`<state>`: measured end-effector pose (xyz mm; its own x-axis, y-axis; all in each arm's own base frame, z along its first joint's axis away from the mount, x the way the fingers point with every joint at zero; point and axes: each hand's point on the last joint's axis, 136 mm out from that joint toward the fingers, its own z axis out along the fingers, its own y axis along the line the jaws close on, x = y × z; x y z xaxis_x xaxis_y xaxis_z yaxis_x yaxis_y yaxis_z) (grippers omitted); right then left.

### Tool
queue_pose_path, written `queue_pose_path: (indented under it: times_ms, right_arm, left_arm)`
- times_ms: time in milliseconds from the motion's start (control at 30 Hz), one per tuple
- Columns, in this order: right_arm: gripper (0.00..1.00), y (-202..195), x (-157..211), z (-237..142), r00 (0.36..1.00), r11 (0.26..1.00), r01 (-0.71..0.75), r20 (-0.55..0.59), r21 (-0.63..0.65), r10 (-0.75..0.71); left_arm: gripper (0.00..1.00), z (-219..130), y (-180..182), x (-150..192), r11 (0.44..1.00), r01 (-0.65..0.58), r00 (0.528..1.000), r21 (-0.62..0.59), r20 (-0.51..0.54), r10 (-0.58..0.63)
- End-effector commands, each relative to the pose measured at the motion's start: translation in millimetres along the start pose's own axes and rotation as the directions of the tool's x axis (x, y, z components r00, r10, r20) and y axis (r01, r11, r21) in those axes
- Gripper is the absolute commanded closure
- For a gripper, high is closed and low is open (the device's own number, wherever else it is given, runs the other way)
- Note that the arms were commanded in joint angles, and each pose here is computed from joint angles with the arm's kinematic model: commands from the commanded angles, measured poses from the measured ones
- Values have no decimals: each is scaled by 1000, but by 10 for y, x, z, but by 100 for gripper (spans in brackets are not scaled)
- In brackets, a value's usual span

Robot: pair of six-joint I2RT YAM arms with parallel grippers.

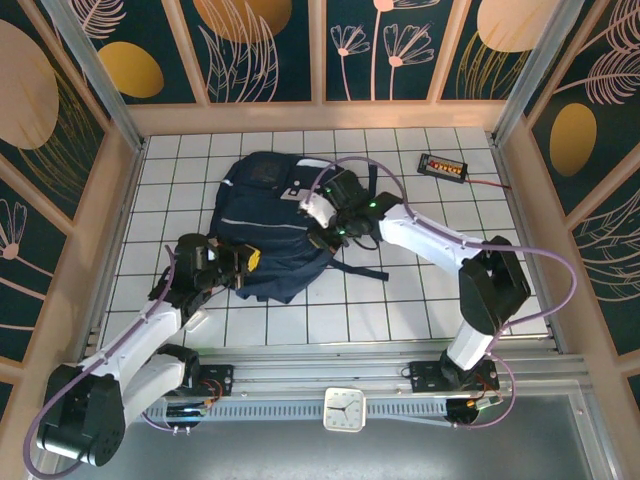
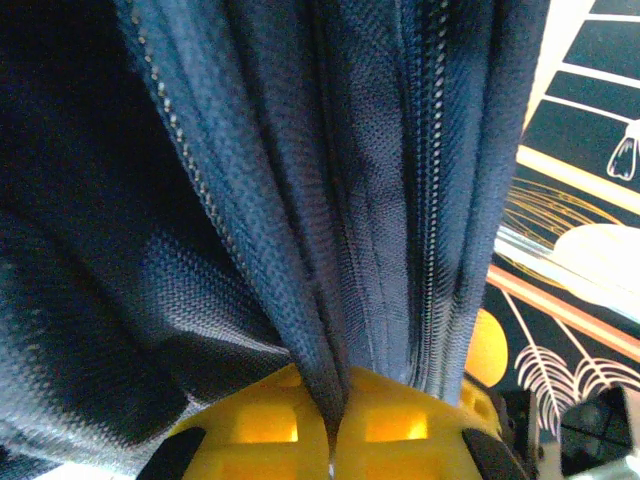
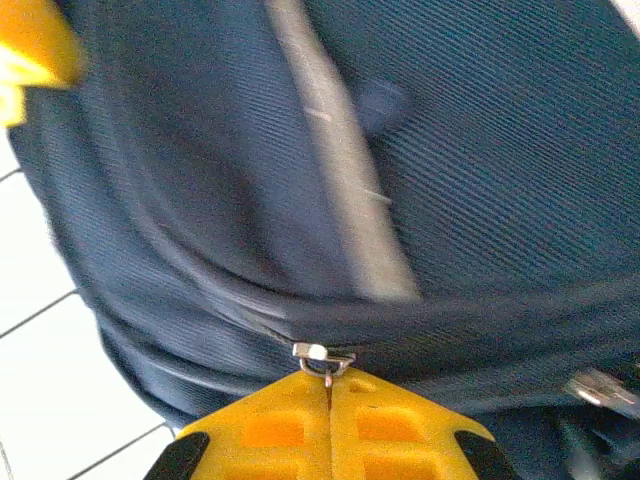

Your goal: Pack books, pencil case, and school supplies into a backpack

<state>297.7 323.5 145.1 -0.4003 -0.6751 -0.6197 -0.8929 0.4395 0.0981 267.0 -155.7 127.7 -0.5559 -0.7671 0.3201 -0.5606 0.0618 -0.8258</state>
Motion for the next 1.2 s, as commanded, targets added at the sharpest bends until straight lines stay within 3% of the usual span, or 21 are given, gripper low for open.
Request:
queue_pose_path:
  times_ms: [0,167,367,567,800,867,900,933,1033,1100,1167]
  right_arm:
    - [100,-407,99,-214,998,996,62,0,70,-62]
    - [100,-649,149,-163,992,989,119,-40,87,-116]
    - [98,-911,-57,-130,997,992,77,19,99,-79]
    - [62,-817,-269,-386,990,994,52,128,95,-64]
    - [36,-773,-731,-1115,938,988,-18,343,155,-37]
    - [28,-803,-910,-1391,900,982,-81,435,173,-2]
    - [20,-832,-974,-1502,879,976,-123,476,177,24]
    - [2,-884,-1034,-1628,848,966,-188,525,177,68]
    - [1,-1084,-1066,-1944,718,891,-435,648,132,255]
    - [1,-1290,-897,-2050,576,762,-647,682,44,450]
    - [1,-1403,-639,-2042,438,621,-779,638,-81,633]
  left_arm:
    - [100,-40,74,-4,1000,-21,1000,-16,9,21]
    - [100,-55,72,3,1000,-24,1000,-19,9,24]
    - [100,-41,11,9,999,-29,1000,-14,6,29]
    - [100,48,-204,-9,996,-88,996,0,2,88]
    - [100,127,-251,-30,996,-88,996,7,-6,89]
    - [100,153,-274,-25,996,-86,996,14,-15,86]
    - [100,164,-282,-27,996,-84,996,17,-17,84]
    - [100,172,-308,-28,996,-85,996,23,-17,85]
    - [100,186,-395,-35,995,-85,996,51,-13,86]
    - [100,183,-441,-38,994,-83,996,67,-9,84]
    - [100,178,-487,-32,993,-84,996,82,-8,85]
